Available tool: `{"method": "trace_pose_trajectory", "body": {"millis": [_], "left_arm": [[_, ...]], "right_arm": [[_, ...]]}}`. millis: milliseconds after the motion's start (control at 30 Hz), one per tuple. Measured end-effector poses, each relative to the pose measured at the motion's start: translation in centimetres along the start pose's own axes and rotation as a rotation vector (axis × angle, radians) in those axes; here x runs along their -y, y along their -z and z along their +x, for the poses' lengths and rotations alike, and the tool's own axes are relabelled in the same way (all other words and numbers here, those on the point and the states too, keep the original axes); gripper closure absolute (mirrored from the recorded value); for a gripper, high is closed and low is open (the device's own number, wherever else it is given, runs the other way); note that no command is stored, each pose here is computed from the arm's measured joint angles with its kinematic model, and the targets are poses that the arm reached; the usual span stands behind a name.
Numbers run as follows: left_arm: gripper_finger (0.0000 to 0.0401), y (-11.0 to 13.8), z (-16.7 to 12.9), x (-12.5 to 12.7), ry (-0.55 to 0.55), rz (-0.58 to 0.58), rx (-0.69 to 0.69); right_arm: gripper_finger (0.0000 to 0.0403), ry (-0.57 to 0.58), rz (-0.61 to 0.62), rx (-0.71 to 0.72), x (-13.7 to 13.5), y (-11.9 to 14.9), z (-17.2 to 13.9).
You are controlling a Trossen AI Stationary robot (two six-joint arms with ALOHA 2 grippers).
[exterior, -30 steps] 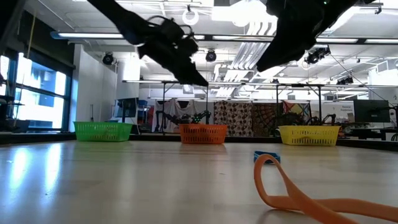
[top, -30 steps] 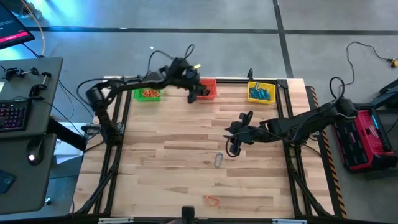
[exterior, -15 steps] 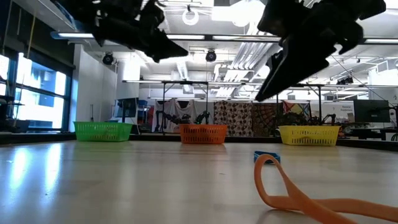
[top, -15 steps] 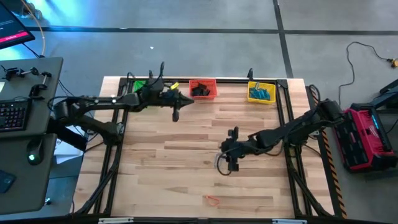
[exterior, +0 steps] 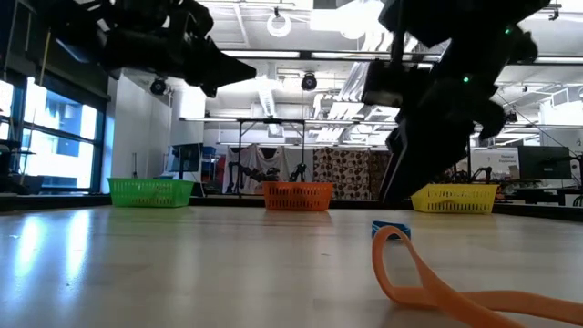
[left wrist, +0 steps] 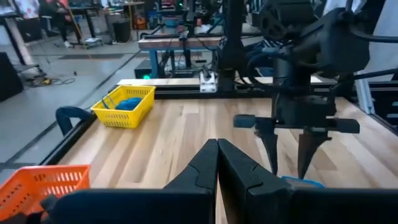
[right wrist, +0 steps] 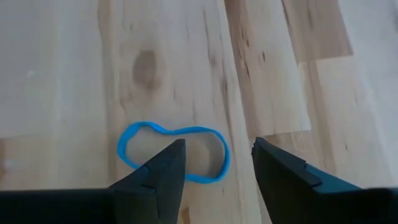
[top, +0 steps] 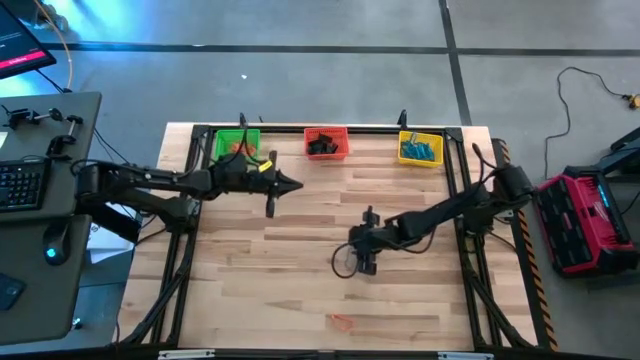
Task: Sort rubber bands into baskets
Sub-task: Put the blue rubber band into the yellow bin
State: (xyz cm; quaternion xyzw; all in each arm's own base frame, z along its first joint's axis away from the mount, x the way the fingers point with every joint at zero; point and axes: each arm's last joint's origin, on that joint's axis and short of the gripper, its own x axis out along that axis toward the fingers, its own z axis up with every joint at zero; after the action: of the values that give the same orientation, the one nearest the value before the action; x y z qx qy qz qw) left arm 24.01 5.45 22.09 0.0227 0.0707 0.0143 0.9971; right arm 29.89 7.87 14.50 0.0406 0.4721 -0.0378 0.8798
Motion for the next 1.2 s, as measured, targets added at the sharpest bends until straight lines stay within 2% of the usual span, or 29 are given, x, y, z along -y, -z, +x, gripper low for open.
{"method": "trace_pose_trajectory", "body": {"millis": [167, 433, 533, 700, 833, 1067, 1200], "left_arm": [[0.0401, 1.1, -0.2, 1.1, -0.047, 0.006, -0.013], [0.0401, 1.7, -0.5, 2.1, -0.058, 0.020, 0.031], [0.0401, 2.0, -0.6, 2.2, -0.060, 0.019, 0.022], [0.0401, 2.0, -0.6, 2.1, -0.090, 0.018, 0.020], [0.0401, 2.0, -0.6, 2.1, -0.097, 0.019, 0.023], [0.0401, 1.9, -0.6, 2.1, -0.096, 0.017, 0.023], [0.0401, 1.9, -0.6, 2.2, -0.095, -0.006, 0.025]], "right_arm": [[0.0258, 0.003, 0.004, -0.022, 0.7, 0.1, 1.2], [0.0377, -0.013, -0.035, -0.064, 1.7, 0.2, 2.6], [0.0395, -0.006, -0.045, -0.054, 2.0, 0.0, 2.4], [0.0400, 0.110, -0.026, -0.018, 3.8, -0.8, 0.5], [0.0400, 0.262, 0.031, -0.008, 6.5, -1.3, -2.2], [0.0402, 0.584, 0.249, 0.081, 12.8, -1.6, -8.6], [0.0402, 0.706, 0.391, 0.108, 16.4, -0.6, -11.9]]}}
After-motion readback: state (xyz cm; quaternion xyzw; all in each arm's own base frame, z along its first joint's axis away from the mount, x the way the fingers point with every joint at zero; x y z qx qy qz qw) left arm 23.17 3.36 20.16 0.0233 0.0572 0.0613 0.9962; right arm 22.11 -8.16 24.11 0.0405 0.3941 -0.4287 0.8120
